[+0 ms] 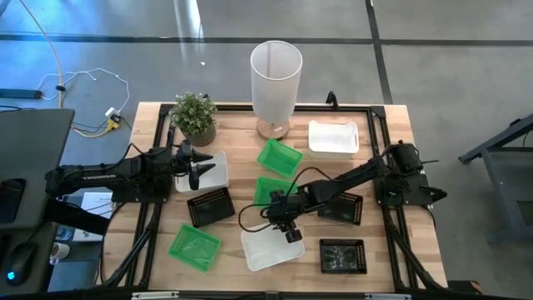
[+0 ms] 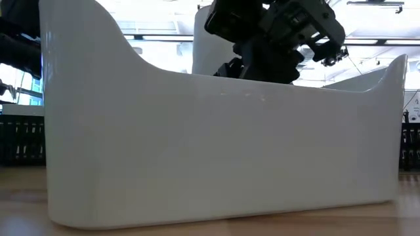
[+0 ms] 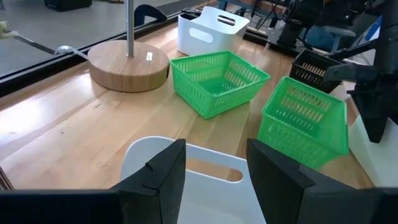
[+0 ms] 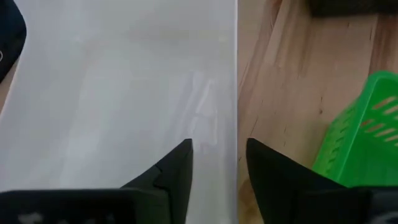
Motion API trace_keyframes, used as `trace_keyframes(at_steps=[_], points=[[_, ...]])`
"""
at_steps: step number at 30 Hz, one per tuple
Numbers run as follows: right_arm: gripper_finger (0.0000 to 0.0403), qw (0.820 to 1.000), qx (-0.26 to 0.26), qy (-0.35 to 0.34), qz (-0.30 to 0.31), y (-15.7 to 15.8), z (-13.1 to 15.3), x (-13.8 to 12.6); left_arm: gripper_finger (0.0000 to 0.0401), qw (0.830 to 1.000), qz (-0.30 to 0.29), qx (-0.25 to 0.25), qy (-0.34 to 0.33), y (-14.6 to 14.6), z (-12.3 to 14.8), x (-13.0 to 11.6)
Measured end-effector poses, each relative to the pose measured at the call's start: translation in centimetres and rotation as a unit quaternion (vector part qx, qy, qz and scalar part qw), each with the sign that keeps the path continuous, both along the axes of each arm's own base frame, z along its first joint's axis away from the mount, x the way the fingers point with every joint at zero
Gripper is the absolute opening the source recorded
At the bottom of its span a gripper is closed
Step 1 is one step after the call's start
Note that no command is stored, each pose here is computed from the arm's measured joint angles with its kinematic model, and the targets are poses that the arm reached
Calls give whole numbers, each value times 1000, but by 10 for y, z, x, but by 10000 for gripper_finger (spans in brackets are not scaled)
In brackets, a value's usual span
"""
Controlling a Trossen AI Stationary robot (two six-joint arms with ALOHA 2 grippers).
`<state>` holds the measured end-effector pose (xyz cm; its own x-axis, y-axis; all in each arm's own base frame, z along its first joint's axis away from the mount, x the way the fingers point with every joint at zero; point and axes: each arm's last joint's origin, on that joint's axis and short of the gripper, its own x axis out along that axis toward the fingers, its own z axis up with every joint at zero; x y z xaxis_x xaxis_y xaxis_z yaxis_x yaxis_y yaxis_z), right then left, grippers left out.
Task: Stack baskets by color
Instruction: Stack the bottom white bin on top of the top white bin
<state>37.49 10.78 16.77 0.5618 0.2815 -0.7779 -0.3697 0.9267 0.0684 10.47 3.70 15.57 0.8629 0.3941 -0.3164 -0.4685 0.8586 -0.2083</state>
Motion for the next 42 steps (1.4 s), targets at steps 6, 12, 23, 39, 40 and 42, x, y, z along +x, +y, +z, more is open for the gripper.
trace_keyframes(at_steps=[6,12,23,39,40,42], points=[[37,1000,-5,17,6,-1,-2,-3,156,1000,0,0,0,0,0,0],[10,999,-12,24,18,-1,-3,-4,156,1000,0,0,0,0,0,0],[1,999,6,0,35,-2,26,-14,156,1000,0,0,0,0,0,0],[0,990,-123,-69,16,-32,115,-70,156,1000,0,0,0,0,0,0],[0,989,-131,-73,12,-35,121,-75,156,1000,0,0,0,0,0,0],[0,986,-146,-80,-2,-43,131,-85,156,1000,0,-1,0,0,0,0]])
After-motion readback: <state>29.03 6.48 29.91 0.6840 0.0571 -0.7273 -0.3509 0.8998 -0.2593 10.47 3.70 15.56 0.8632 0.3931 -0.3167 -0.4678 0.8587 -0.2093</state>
